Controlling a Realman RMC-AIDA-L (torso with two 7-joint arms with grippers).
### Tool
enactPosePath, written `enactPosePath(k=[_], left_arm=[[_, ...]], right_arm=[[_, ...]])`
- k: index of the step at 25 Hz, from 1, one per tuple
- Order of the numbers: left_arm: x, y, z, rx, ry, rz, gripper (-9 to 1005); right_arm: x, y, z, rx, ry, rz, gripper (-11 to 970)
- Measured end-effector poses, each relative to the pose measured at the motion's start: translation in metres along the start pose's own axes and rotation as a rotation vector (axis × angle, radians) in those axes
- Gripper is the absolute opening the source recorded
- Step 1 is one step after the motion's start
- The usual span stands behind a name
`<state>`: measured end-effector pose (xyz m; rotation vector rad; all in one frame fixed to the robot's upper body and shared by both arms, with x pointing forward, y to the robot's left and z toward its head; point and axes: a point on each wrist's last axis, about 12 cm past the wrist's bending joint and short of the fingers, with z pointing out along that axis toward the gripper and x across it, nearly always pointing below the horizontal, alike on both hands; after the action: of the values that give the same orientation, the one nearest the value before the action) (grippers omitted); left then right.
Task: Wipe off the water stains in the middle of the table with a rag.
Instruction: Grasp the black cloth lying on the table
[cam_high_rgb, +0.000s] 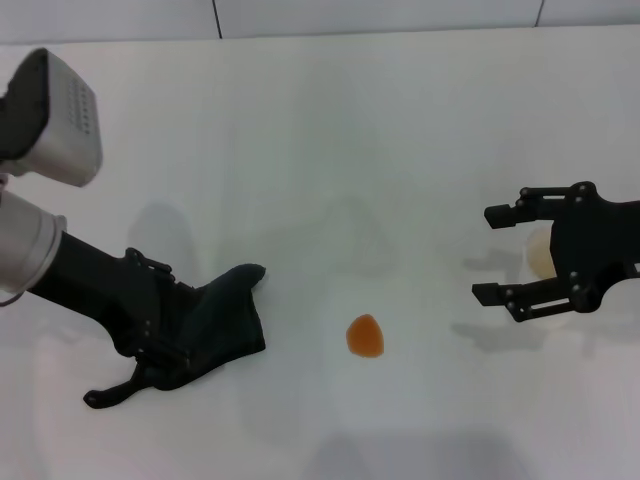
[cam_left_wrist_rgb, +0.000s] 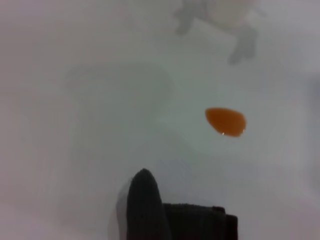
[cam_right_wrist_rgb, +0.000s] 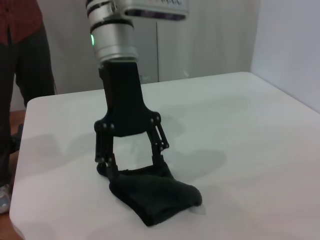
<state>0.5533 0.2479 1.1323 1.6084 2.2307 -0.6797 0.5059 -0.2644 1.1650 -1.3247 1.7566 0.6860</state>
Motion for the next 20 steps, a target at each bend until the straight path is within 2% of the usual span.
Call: enactPosePath(k=[20], left_arm=[[-0.0051, 0.0029, 0.0073, -0.002, 0.019, 0.018, 826]], right_arm=[[0.0062, -0.0017, 0.0010, 0.006, 0.091, 0.029, 844]])
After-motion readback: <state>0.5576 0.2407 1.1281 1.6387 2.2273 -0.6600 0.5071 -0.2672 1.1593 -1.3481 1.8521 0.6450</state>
